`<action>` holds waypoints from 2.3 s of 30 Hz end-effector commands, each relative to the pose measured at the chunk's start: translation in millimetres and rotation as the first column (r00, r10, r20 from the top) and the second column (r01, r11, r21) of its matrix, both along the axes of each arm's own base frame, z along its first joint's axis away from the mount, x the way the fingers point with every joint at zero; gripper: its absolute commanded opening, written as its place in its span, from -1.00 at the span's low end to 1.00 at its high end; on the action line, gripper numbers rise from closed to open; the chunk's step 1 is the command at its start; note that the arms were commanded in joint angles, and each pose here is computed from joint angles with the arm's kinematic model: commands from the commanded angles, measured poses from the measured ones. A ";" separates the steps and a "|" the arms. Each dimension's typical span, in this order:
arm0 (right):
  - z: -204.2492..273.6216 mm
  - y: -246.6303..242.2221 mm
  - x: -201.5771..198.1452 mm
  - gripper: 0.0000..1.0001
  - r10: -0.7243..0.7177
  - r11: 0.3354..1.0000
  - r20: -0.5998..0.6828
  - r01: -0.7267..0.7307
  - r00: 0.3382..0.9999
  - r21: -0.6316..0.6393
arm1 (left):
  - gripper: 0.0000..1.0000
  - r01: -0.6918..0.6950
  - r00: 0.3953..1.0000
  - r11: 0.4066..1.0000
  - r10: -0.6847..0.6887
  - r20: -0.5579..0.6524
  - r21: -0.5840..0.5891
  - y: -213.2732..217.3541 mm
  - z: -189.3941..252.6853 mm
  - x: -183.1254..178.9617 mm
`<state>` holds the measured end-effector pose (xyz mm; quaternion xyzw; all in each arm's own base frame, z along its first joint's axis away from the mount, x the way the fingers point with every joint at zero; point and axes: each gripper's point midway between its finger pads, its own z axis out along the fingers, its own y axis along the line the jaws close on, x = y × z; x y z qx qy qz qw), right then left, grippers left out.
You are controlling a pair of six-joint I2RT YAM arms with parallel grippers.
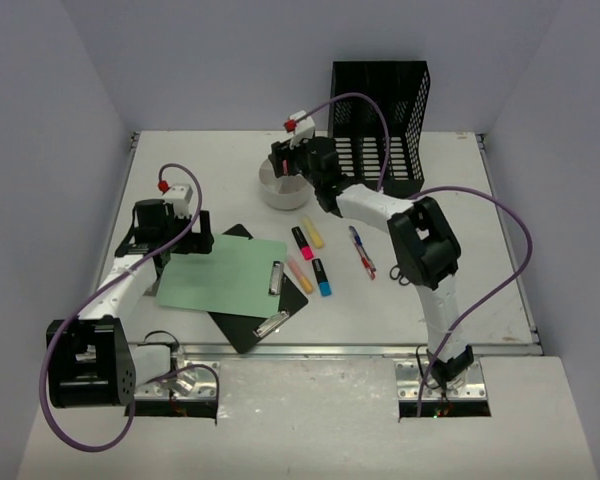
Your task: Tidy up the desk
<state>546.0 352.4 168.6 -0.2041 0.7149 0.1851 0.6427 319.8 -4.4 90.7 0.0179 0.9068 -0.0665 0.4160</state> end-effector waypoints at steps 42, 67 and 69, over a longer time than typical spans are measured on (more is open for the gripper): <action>-150.9 -209.3 -178.5 -0.59 -0.249 0.868 -0.722 -0.183 0.645 -0.462 | 1.00 0.037 0.966 0.999 -0.029 0.256 -0.026 -5.3 72.4 16.2; -84.2 -208.2 -160.3 -0.97 -0.184 0.908 -0.597 -0.098 0.781 -0.408 | 1.00 0.096 0.957 0.991 -0.066 0.281 -0.093 -19.9 99.5 20.8; -35.1 -194.1 -152.7 -0.97 -0.108 0.941 -0.512 -0.079 0.852 -0.330 | 1.00 0.174 0.940 0.971 -0.114 0.322 -0.164 -37.9 124.2 19.1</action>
